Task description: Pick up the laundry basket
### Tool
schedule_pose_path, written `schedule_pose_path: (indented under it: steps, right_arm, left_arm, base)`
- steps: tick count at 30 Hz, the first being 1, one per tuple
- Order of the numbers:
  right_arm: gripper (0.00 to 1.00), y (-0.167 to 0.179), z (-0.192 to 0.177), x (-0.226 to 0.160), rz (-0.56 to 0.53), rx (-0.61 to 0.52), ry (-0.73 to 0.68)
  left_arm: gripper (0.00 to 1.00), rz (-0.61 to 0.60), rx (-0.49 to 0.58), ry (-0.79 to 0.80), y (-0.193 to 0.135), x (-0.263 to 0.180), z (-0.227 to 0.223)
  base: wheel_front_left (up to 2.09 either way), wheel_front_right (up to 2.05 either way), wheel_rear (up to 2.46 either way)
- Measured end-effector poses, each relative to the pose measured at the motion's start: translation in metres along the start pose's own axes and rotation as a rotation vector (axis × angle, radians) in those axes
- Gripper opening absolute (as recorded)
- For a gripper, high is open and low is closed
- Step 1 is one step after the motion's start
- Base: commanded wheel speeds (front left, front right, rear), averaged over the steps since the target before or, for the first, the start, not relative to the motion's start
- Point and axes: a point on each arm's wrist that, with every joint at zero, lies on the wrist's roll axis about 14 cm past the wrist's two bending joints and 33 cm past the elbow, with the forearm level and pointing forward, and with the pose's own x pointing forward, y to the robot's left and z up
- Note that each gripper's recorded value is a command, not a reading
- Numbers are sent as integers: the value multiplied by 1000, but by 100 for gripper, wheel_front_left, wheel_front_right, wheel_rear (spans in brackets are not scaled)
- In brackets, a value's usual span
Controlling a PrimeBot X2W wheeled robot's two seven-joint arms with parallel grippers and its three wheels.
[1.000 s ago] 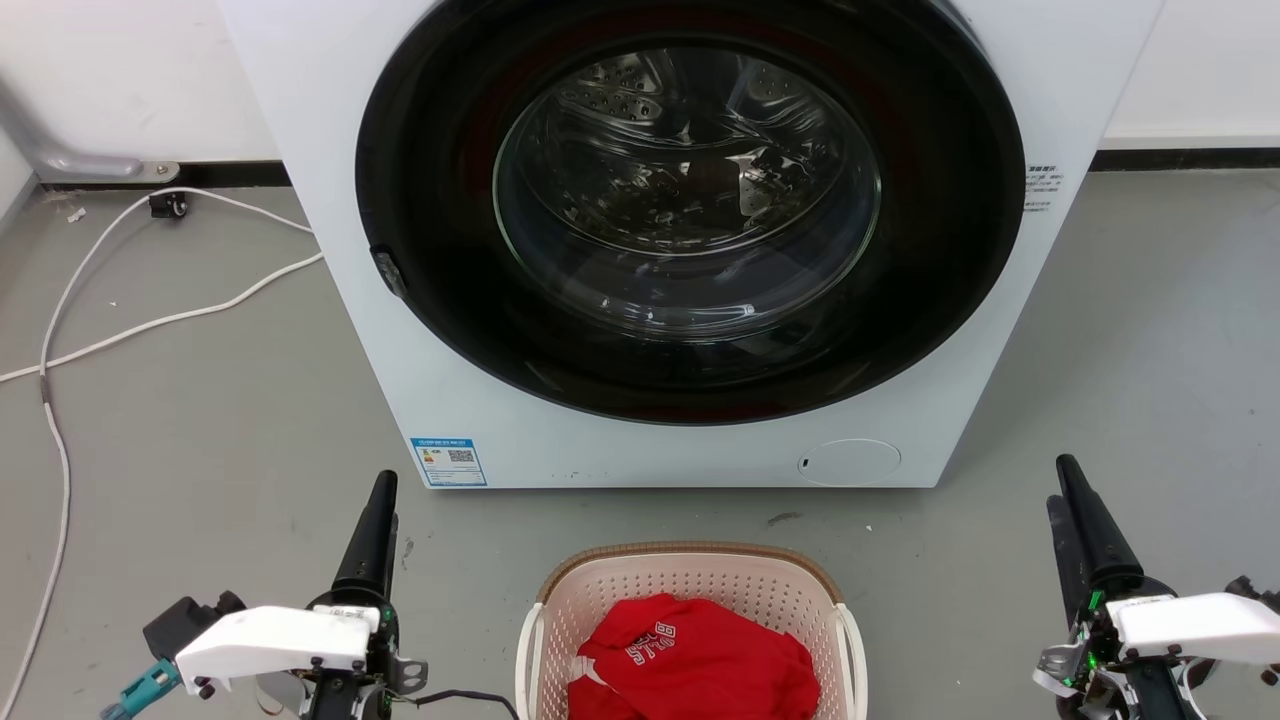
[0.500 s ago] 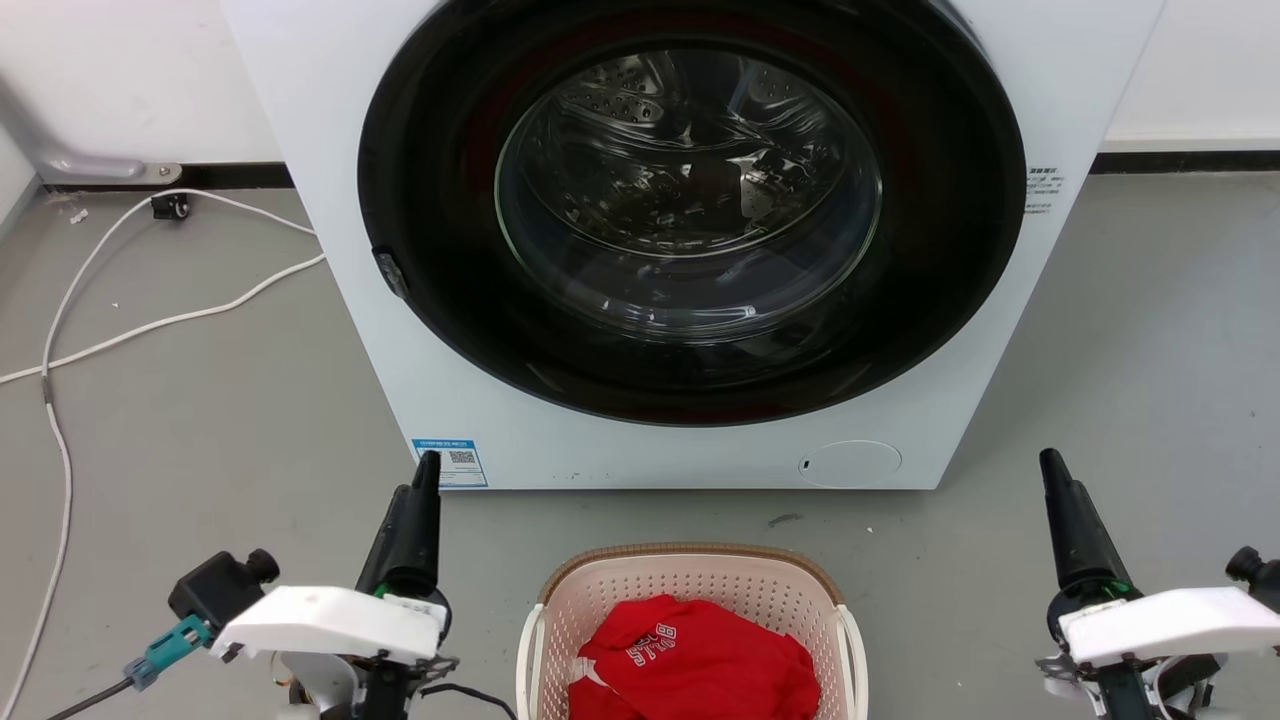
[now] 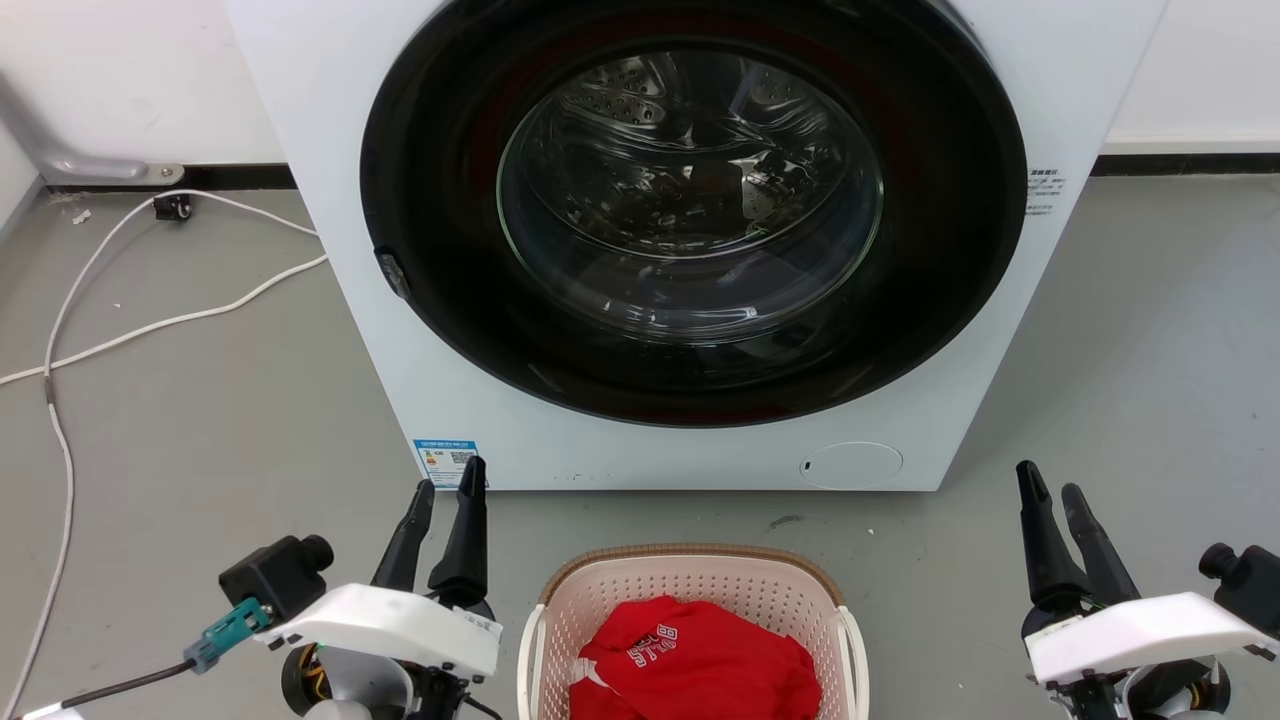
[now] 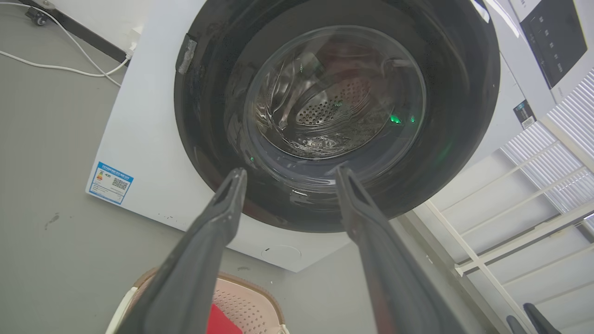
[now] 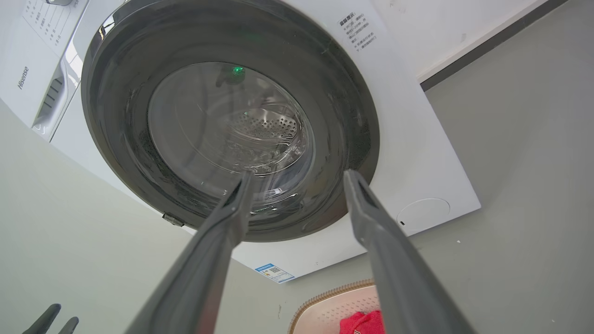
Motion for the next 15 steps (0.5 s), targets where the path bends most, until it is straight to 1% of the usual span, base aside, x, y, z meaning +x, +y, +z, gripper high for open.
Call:
schedule_pose_path:
  steps: [7, 15]
  right_arm:
    - [100, 3, -1, -1, 12, -100, 5]
    - [100, 4, -2, -2, 21, -189, 11]
  left_arm:
    - [100, -5, 105, 8, -3, -1, -5]
    - [100, -21, 215, 11, -8, -2, -10]
  base:
    - [0, 0, 0]
    - [0, 0, 0]
